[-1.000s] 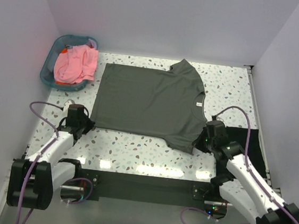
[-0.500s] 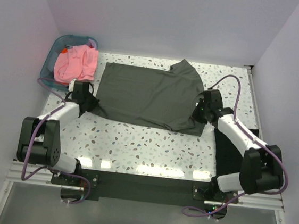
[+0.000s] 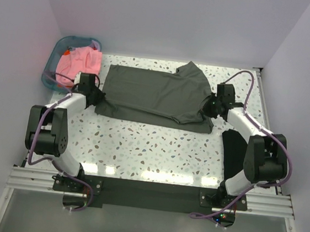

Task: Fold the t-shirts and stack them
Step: Fold the tshirt

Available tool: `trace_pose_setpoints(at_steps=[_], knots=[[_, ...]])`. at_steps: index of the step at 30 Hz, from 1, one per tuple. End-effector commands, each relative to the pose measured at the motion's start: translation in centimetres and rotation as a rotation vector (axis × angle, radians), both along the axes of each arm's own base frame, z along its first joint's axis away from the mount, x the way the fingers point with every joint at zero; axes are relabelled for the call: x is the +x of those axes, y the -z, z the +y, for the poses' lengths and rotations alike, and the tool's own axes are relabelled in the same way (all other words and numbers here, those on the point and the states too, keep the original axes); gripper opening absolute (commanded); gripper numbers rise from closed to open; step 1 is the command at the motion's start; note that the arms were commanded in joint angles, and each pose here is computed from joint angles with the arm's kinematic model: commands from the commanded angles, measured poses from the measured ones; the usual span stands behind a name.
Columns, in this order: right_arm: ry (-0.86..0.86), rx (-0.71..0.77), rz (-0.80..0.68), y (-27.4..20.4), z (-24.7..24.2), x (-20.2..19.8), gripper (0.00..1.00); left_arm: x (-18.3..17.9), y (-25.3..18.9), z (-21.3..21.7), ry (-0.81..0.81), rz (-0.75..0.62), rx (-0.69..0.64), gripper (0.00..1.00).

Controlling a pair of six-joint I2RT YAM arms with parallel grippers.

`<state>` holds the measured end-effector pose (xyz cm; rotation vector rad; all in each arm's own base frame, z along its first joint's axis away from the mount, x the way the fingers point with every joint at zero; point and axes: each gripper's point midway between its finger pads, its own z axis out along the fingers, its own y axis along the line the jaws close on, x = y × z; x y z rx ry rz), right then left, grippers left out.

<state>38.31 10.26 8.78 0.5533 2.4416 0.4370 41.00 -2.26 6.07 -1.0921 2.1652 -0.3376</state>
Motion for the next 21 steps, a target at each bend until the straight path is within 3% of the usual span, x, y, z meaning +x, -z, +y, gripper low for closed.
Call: trace_pose_setpoints(at_steps=[1,21], knots=[[0.000,0.041,-0.074,-1.7,0.5,2.3,0.00,2.3,-1.6,0.2,0.014,-0.052,0.019,0.00],[0.011,0.062,-0.051,0.1,0.8,6.9,0.00,4.0,0.3,1.0,0.018,0.012,0.066,0.00]])
